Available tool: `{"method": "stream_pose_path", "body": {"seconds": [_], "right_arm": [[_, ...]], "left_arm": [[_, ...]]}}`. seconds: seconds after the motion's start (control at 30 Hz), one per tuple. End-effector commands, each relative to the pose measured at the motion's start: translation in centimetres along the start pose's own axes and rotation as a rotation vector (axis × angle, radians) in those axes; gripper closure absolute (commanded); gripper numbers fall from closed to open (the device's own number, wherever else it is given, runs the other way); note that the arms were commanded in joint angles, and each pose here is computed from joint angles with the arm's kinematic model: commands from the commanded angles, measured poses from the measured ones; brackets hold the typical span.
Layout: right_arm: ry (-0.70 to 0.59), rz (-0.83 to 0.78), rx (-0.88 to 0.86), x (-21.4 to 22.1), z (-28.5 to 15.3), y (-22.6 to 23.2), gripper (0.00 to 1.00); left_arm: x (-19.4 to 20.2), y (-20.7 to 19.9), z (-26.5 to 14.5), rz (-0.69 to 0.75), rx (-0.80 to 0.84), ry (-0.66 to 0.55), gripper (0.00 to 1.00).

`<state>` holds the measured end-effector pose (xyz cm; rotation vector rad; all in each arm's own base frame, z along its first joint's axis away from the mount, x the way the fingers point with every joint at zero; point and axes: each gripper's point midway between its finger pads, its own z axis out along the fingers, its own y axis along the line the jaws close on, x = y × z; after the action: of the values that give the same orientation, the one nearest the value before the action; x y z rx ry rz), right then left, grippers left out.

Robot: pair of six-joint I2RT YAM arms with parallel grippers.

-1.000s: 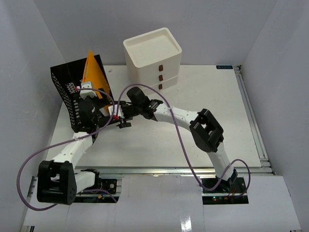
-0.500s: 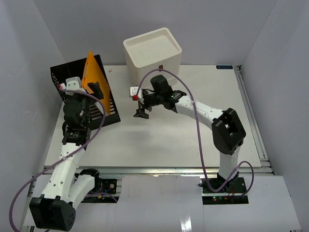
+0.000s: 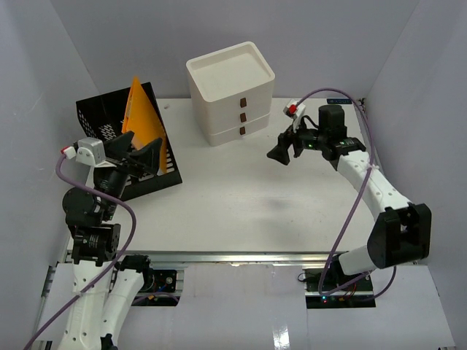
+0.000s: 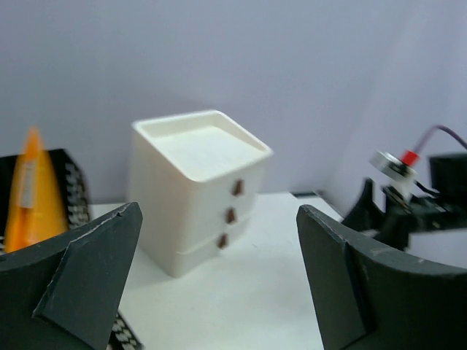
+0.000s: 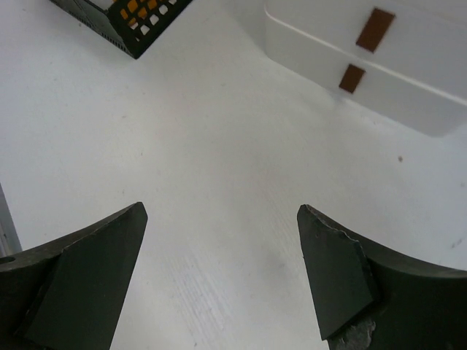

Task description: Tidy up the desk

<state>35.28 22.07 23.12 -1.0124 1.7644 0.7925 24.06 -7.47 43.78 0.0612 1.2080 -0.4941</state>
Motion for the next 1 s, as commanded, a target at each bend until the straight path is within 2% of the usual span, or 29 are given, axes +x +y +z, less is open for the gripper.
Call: {"method": "stream_pose_path", "body": {"seconds": [0.0, 0.13, 0.33, 0.8, 0.97], "right_arm": [[0.019, 0.1, 0.104, 1.8, -3.6, 0.5, 0.1], [0.041, 0.093, 0.22, 3.7, -5.8, 0.1, 0.1], [0.05, 0.097, 0.276, 4.5, -7.4, 0.5, 0.1], [0.068, 0.065, 0.434, 7.0, -10.3, 0.1, 0.1], [0.052, 0.052, 0.455, 7.4, -10.9, 0.4, 0.1]], "left_arm": [[3.5, -5.5, -1.7, -0.187, 0.282, 0.206, 0.02], [4.6, -7.4, -3.3, -0.235, 0.393, 0.265, 0.02], [6.8, -8.9, -5.7, -0.295, 0.499, 0.311, 0.02], [16.2, -8.2, -8.5, -0.407, 0.538, 0.471, 0.02], [18.7, -8.4, -8.8, -0.378, 0.555, 0.515, 0.02]]}}
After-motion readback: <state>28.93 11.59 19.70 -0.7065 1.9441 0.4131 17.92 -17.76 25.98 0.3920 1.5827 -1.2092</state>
